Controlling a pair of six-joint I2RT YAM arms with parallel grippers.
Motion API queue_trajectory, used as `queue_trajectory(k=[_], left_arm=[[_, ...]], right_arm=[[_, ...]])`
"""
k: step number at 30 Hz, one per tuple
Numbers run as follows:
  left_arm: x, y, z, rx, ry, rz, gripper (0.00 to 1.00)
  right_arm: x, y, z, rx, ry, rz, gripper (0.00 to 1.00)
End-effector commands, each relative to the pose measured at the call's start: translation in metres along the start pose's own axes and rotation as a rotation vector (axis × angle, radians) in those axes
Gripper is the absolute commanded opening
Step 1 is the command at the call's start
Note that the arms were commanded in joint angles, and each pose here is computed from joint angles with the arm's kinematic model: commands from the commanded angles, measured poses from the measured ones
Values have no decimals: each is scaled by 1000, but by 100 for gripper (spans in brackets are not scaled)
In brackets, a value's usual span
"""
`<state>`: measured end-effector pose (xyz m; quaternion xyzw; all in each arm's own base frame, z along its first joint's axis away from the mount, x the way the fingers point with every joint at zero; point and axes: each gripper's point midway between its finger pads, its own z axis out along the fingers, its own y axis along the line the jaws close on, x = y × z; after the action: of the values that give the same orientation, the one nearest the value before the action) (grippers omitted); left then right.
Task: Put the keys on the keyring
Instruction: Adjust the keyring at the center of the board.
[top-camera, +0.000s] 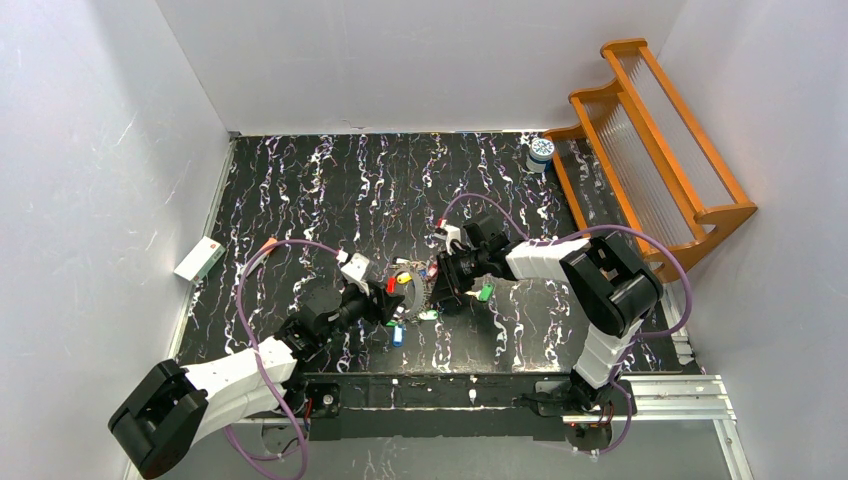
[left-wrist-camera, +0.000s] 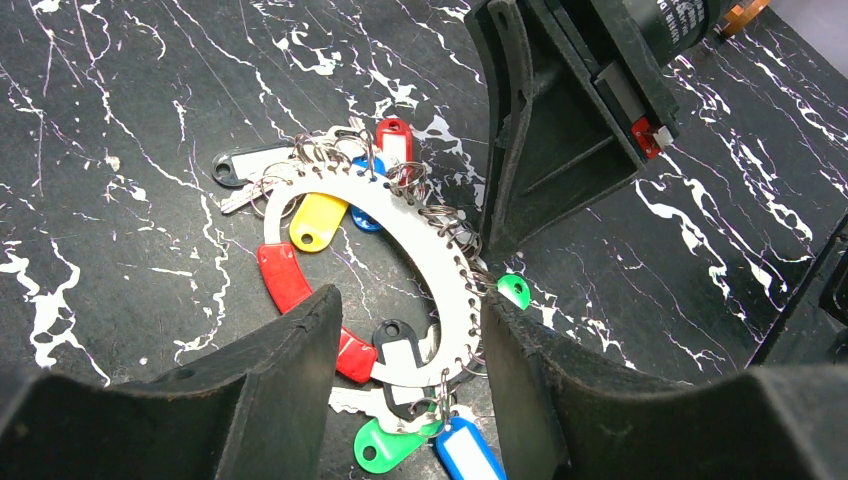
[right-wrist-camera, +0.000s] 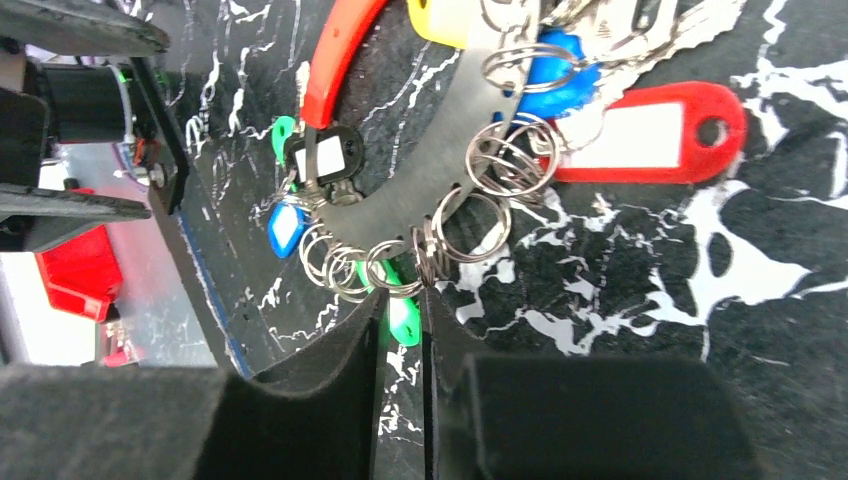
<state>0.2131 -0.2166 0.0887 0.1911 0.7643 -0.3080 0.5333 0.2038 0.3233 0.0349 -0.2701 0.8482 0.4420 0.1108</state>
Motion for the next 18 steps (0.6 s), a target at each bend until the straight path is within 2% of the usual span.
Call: queue_trajectory(k=[1,11,15,18], left_arm=[[-6,2,1,-12,-22,0,52],[-7,2,1,-11,-26,5,52],[-9,2,0,-11,-32,11,52],[-10,2,0,-9,-38,14,52]], right_arm=[[-17,28,-1,-121,-29,-74,24],[-22,41,-2,-172,-45,-121,26],[-25,29,-2,-85,-61,-101,29],[-31,21,-7,-5,-91,-99,36]])
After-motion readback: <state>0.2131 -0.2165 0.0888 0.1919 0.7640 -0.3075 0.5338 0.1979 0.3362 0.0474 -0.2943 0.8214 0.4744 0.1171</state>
